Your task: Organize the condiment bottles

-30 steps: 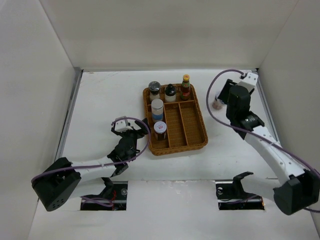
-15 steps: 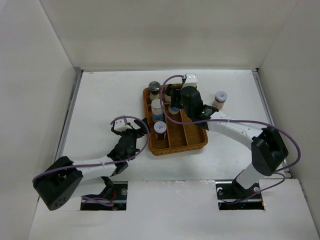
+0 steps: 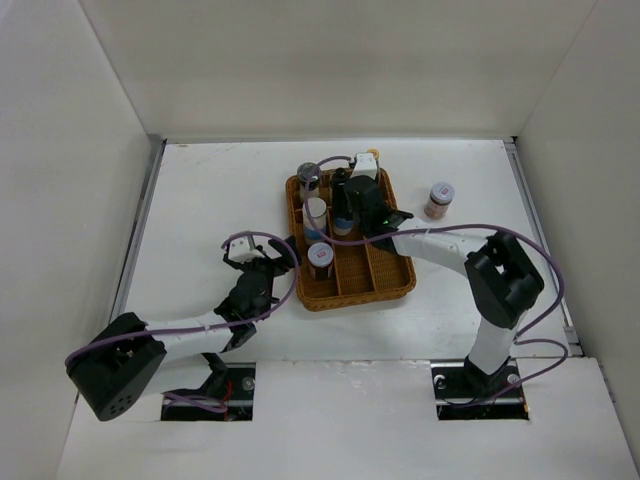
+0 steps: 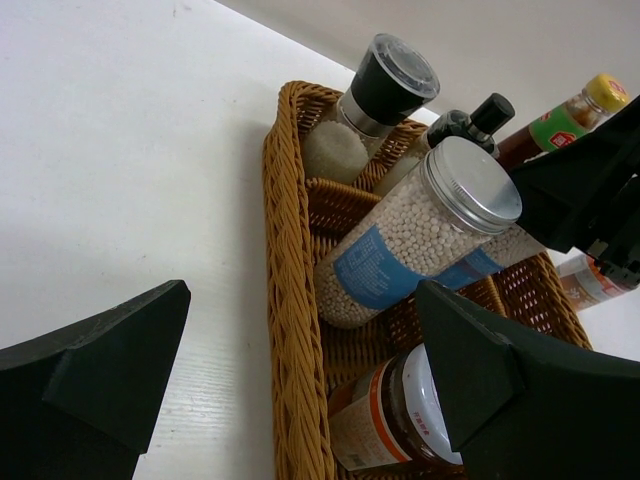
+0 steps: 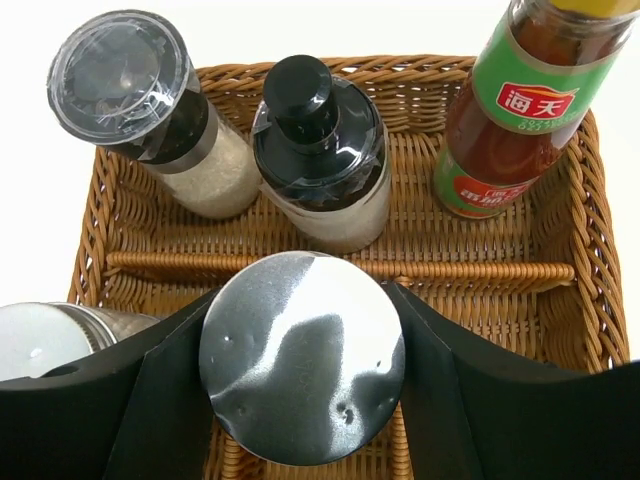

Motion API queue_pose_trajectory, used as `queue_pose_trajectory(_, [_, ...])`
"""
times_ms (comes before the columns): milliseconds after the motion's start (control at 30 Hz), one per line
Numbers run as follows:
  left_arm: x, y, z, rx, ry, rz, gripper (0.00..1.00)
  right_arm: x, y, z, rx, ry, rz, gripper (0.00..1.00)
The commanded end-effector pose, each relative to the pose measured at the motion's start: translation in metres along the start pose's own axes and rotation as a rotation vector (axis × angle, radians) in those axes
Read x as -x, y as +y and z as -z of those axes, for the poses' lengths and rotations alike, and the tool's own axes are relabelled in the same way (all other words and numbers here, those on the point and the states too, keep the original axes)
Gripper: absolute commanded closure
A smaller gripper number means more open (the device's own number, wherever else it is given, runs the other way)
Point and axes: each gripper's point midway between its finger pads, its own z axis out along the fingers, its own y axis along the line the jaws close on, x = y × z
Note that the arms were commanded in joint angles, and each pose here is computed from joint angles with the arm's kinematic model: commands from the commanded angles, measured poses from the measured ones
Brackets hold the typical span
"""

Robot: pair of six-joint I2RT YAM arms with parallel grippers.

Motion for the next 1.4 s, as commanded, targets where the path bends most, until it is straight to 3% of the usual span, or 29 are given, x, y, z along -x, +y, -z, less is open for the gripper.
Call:
queue_pose_trajectory(0, [0.014, -0.012, -0.004, -0.028, -0.042, 0.061, 0.0, 0.049, 0.017, 0.005, 0.035, -0.123, -0.078, 0.34])
queue_pose_trajectory(67, [0.016, -0.013, -0.003, -0.033, -0.045, 0.068, 0.0, 0.065, 0.012, 0.018, 0.023, -0.154, -0.086, 0.2])
queue_pose_trajectory(233, [0.016, -0.014, -0.002, -0.037, -0.044, 0.07, 0.0, 0.107, -0.023, 0.064, -0.01, -0.25, -0.15, 0.13])
queue_pose_trajectory(433, [0.014, -0.014, -0.003, -0.034, -0.038, 0.066, 0.0, 0.101, -0.148, 0.078, -0.254, -0.284, -0.247, 0.05])
queue_pose_trajectory(600, [0.012, -0.012, -0.004, -0.031, -0.032, 0.064, 0.0, 0.064, -0.253, 0.049, -0.505, -0.173, -0.259, 0.0])
queue_pose_trajectory(733, [0.011, -0.013, -0.005, -0.031, -0.029, 0.063, 0.0, 0.042, -0.27, 0.019, -0.493, -0.065, -0.245, 0.0])
queue_pose_trajectory(1067, [0.005, -0.014, -0.009, -0.036, -0.007, 0.059, 0.0, 0.011, -0.268, -0.023, -0.416, 0.023, -0.258, 0.0])
queue_pose_trajectory(1133, [0.004, -0.012, -0.009, -0.032, -0.006, 0.056, 0.0, 0.005, -0.272, -0.026, -0.431, 0.033, -0.258, 0.07])
queue_pose_trajectory(1267, [0.004, -0.011, -0.01, -0.03, -0.007, 0.059, 0.0, 0.01, -0.273, -0.027, -0.449, 0.015, -0.268, 0.45])
queue_pose_trajectory(1367, [0.004, -0.01, -0.01, -0.025, -0.006, 0.056, 0.0, 0.045, -0.26, 0.0, -0.453, -0.103, -0.258, 0.52])
